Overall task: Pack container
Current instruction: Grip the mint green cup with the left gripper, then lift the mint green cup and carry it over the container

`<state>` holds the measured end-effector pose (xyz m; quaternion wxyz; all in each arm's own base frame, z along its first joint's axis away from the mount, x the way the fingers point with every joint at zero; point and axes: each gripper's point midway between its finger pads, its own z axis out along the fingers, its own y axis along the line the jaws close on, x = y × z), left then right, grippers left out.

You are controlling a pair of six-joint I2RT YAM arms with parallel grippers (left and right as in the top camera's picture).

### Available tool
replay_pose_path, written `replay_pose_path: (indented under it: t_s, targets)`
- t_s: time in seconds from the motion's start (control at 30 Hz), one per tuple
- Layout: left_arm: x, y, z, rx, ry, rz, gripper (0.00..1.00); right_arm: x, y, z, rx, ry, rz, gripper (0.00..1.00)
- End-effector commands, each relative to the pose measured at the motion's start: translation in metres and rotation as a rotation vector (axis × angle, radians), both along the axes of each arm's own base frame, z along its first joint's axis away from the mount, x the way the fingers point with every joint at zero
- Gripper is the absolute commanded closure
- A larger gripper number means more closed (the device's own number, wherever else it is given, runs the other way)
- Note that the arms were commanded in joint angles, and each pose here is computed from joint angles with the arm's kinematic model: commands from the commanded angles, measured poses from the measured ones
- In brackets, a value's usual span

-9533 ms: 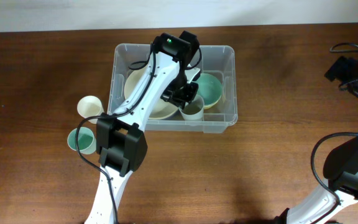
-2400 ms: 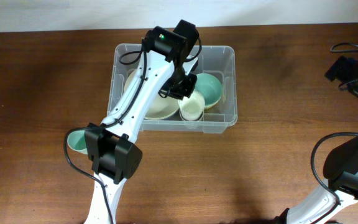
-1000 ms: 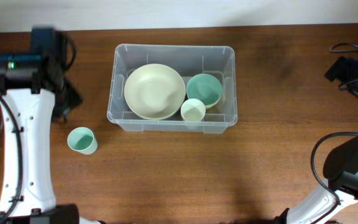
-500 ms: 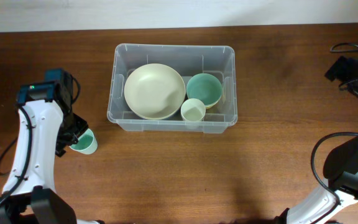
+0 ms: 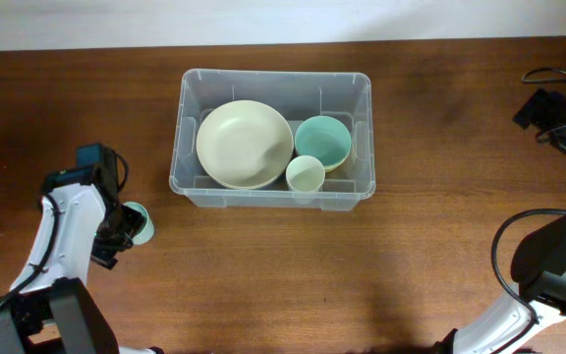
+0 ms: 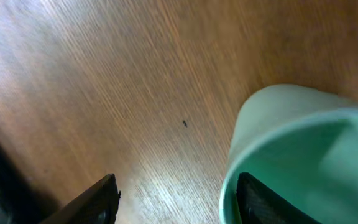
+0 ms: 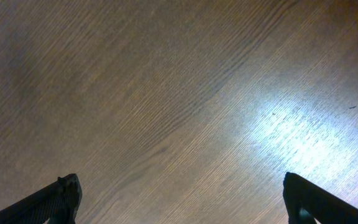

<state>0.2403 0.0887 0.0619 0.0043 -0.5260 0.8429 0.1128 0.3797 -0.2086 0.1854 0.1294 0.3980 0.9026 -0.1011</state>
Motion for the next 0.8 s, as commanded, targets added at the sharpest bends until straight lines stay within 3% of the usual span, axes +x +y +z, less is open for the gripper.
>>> replay_pose_path:
  t_s: [0.0, 0.07, 0.1, 0.17, 0.2, 0.27, 0.5, 0.63, 0.77]
  targets:
    - [-0.005, -0.005, -0.011, -0.037, -0.025, 0.01, 0.38, -0.002, -0.003, -0.005, -0.008, 0.023, 0.0, 0.01]
    - [-0.004, -0.006, -0.016, -0.045, -0.032, -0.004, 0.38, -0.002, -0.003, -0.005, -0.008, 0.023, 0.0, 0.01]
    - [-0.004, -0.006, -0.017, -0.047, -0.035, -0.006, 0.43, -0.002, -0.003, -0.005, -0.008, 0.023, 0.0, 0.01]
    - [-0.002, -0.006, -0.017, -0.045, -0.042, -0.009, 0.65, -0.002, -0.003, -0.005, -0.008, 0.023, 0.0, 0.01]
    - [0.0, -0.005, -0.017, -0.043, -0.05, -0.008, 0.85, -0.002, -0.003, -0.005, -0.008, 0.023, 0.0, 0.01]
    - [0.004, -0.004, -0.017, -0.039, -0.067, -0.009, 0.97, -0.002, -0.003, -0.005, -0.008, 0.023, 0.0, 0.01]
    - [0.038, 0.029, 0.015, 0.001, -0.193, -0.006, 0.99, -0.002, -0.003, -0.005, -0.008, 0.023, 0.0, 0.01]
    - [0.079, 0.058, 0.077, 0.059, -0.373, -0.022, 0.99, -0.002, -0.003, -0.005, -0.008, 0.023, 0.0, 0.01]
    - [0.125, 0.06, 0.167, 0.108, -0.606, -0.175, 0.99, -0.002, -0.003, -0.005, -0.008, 0.023, 0.0, 0.01]
